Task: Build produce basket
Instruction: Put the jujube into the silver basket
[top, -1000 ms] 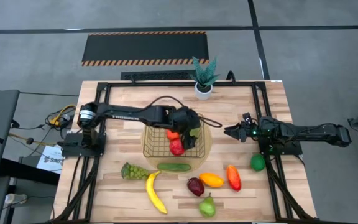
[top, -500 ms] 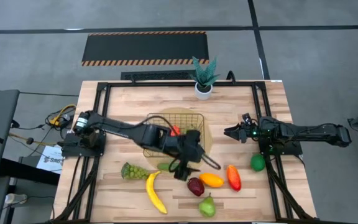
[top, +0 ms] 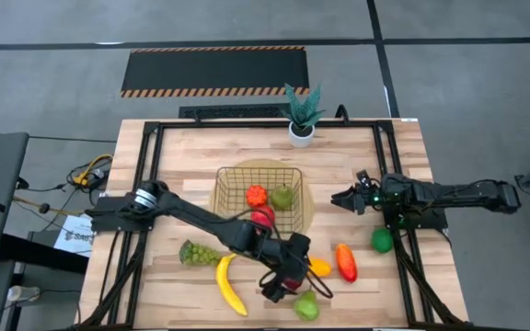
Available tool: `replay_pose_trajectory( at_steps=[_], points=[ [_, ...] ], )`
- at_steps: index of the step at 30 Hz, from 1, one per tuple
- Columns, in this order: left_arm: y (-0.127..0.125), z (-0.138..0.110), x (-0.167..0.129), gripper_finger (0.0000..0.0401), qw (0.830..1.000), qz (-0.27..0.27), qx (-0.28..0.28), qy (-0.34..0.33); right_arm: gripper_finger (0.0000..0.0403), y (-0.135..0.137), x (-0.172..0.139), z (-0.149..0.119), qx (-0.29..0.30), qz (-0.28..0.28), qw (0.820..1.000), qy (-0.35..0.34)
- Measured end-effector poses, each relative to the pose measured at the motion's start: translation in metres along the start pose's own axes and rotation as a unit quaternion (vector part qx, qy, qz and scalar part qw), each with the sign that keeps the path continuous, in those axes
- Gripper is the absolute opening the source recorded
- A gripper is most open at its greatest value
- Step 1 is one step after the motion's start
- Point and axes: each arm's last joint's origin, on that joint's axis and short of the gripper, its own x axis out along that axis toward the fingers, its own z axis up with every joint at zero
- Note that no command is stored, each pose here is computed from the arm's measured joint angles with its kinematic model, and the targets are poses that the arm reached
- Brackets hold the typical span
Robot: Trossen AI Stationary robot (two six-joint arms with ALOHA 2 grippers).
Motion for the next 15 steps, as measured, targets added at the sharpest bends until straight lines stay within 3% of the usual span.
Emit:
replay_pose_trajectory(
  at_steps=[8, 15],
  points=[
    [-0.006, -0.029, 0.039, 0.0393, 0.997, -0.005, 0.001, 0.071, 0.0286, 0.003, 0.001, -0.006, -0.007, 0.010, 1.000, 0.025],
    [-0.008, -0.057, 0.060, 0.0393, 0.986, 0.028, -0.029, 0.160, 0.0286, 0.005, 0.001, -0.009, -0.012, 0.020, 0.999, 0.042]
  ],
)
